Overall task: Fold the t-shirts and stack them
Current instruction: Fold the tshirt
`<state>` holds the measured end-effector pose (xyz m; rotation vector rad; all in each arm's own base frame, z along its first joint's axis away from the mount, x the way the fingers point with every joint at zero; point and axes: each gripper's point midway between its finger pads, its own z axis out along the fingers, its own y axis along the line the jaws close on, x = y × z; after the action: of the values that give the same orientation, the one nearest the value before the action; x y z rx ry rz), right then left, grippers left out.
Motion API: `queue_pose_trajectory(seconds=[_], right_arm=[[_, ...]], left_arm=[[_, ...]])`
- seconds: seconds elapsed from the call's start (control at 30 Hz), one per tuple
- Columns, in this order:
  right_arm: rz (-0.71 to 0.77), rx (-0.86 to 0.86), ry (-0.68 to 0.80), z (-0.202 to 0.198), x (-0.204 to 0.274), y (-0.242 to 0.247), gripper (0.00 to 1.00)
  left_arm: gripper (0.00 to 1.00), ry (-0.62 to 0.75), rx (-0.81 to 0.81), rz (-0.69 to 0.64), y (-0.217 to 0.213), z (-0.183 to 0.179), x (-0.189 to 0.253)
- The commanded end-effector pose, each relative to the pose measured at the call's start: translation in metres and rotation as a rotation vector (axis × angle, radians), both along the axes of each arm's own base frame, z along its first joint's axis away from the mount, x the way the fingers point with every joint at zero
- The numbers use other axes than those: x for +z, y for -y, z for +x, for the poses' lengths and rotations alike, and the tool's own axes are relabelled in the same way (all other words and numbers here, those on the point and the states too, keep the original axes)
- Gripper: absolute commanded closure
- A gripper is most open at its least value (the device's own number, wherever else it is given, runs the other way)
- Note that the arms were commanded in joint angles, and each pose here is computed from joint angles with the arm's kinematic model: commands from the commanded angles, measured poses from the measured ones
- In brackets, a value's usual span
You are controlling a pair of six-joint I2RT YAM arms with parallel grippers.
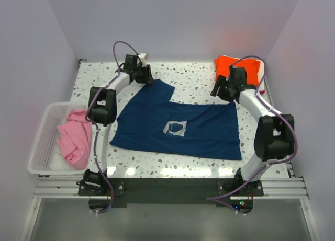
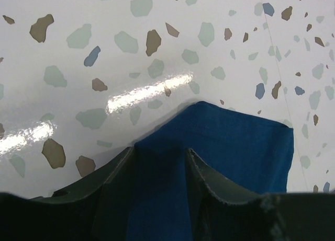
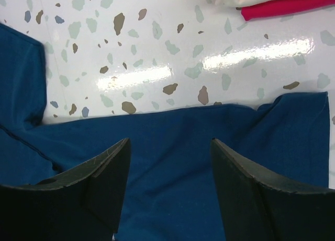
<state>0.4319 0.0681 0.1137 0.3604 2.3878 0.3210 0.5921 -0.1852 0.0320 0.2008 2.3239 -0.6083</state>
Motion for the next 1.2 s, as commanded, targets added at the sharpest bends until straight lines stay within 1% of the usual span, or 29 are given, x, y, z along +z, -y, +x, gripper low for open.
queue_pose_trajectory(seconds=[0.0, 0.07, 0.17, 0.27, 0.3, 0.33, 0.37, 0.47, 0.5, 0.53, 0.6, 0.7, 0.77, 1.0, 1.03, 1.17], right_arm=[[0.002, 0.007, 0.053, 0.007, 0.016, 0.002, 0.35], [0.003, 0.007, 0.054, 0.007, 0.016, 0.003, 0.34], [0.003, 0.007, 0.053, 0.008, 0.015, 0.003, 0.34], [0.005, 0.001, 0.045, 0.008, 0.012, 0.003, 0.34], [0.006, 0.0, 0.044, 0.009, 0.012, 0.003, 0.34], [0.002, -0.002, 0.043, 0.009, 0.01, 0.003, 0.34], [0.001, -0.009, 0.043, 0.011, 0.009, 0.005, 0.34], [-0.018, -0.037, 0.041, 0.013, 0.005, 0.011, 0.34], [-0.027, -0.044, 0.04, 0.014, 0.003, 0.012, 0.34], [-0.043, -0.058, 0.037, 0.015, 0.0, 0.017, 0.34], [-0.048, -0.065, 0.031, 0.017, -0.004, 0.019, 0.34], [-0.082, -0.088, 0.029, 0.021, -0.01, 0.029, 0.34], [-0.105, -0.095, 0.015, 0.023, -0.019, 0.035, 0.35], [-0.121, -0.153, -0.019, 0.027, -0.039, 0.062, 0.35], [-0.118, -0.191, -0.031, 0.026, -0.043, 0.08, 0.36], [-0.096, -0.212, -0.043, 0.029, -0.051, 0.086, 0.37]], left_arm=[[0.55, 0.029, -0.039, -0.028, 0.01, 0.004, 0.012], [0.56, 0.033, -0.041, -0.031, 0.011, 0.005, 0.014], [0.63, 0.044, -0.038, -0.031, 0.011, 0.006, 0.016], [0.73, 0.066, -0.038, -0.041, 0.012, 0.01, 0.023], [0.78, 0.081, -0.039, -0.042, 0.013, 0.012, 0.026], [0.81, 0.088, -0.031, -0.044, 0.012, 0.012, 0.029], [0.86, 0.122, -0.018, -0.043, 0.011, 0.017, 0.04], [0.93, 0.151, 0.016, -0.039, 0.005, 0.019, 0.046], [0.97, 0.192, 0.024, -0.043, 0.005, 0.022, 0.06], [0.98, 0.193, 0.033, -0.038, 0.003, 0.02, 0.058], [1.0, 0.247, 0.07, -0.027, -0.007, 0.026, 0.074], [1.0, 0.263, 0.112, -0.009, -0.02, 0.026, 0.076], [1.0, 0.3, 0.132, -0.024, -0.027, 0.031, 0.086], [1.0, 0.305, 0.16, -0.041, -0.04, 0.038, 0.085], [1.0, 0.304, 0.168, -0.037, -0.043, 0.038, 0.084], [1.0, 0.308, 0.185, -0.033, -0.052, 0.04, 0.085]])
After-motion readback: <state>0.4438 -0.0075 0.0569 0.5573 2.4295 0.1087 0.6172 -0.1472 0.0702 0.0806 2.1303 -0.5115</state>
